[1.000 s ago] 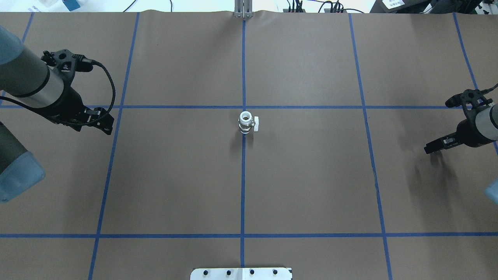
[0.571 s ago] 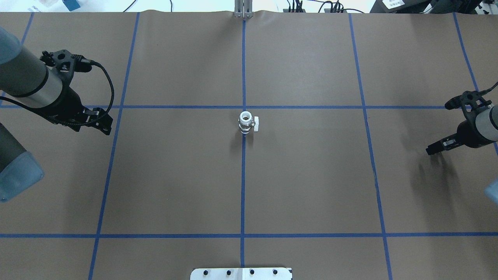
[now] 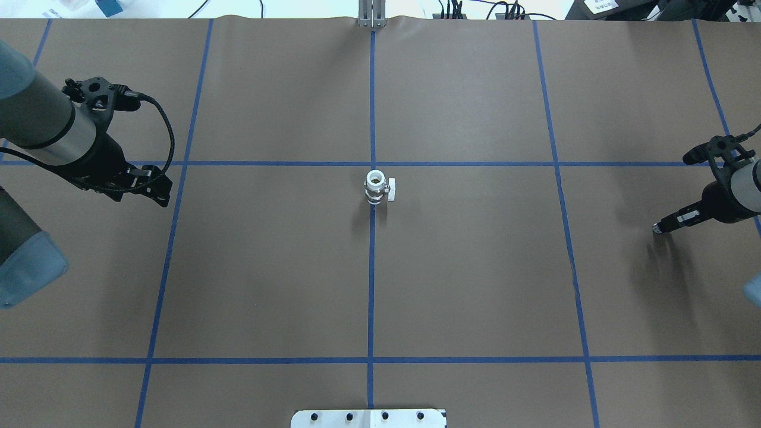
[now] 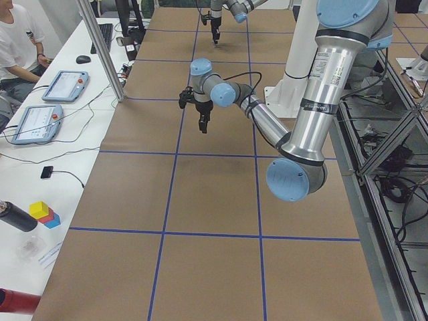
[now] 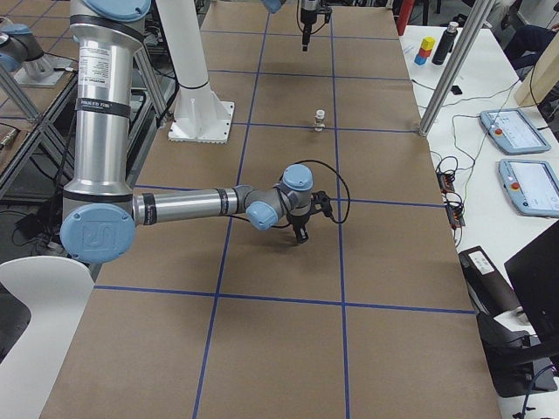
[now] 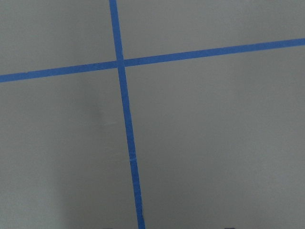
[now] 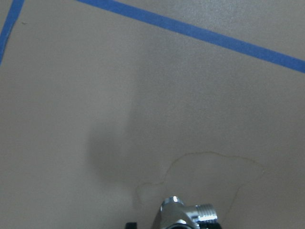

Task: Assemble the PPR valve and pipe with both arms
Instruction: 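Withdraw the left gripper while the right gripper grasps the chrome elbow fitting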

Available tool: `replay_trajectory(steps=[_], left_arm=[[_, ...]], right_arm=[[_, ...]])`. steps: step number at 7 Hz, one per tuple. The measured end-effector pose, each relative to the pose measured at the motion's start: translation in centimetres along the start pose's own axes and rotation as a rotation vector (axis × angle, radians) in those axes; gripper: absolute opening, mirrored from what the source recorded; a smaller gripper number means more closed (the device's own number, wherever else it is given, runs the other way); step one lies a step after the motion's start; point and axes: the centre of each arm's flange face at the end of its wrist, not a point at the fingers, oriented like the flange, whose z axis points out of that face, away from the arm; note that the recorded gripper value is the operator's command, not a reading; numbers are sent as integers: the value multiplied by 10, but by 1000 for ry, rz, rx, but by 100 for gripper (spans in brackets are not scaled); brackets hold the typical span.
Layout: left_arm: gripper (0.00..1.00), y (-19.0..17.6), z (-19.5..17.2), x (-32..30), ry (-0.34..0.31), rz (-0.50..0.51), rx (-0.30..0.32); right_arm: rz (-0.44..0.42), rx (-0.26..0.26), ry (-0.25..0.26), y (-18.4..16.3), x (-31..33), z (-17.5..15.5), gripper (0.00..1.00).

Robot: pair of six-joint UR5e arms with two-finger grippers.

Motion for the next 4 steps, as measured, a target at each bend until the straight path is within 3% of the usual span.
replay_trajectory(steps=[1,4], left_arm=[[83,0,0,0,-1,0,0],[83,0,2,0,-4,-1,-1]], right_arm=[[-2,4,1,0,2,-2,0],[5,21,0,-3,6,-11,0]])
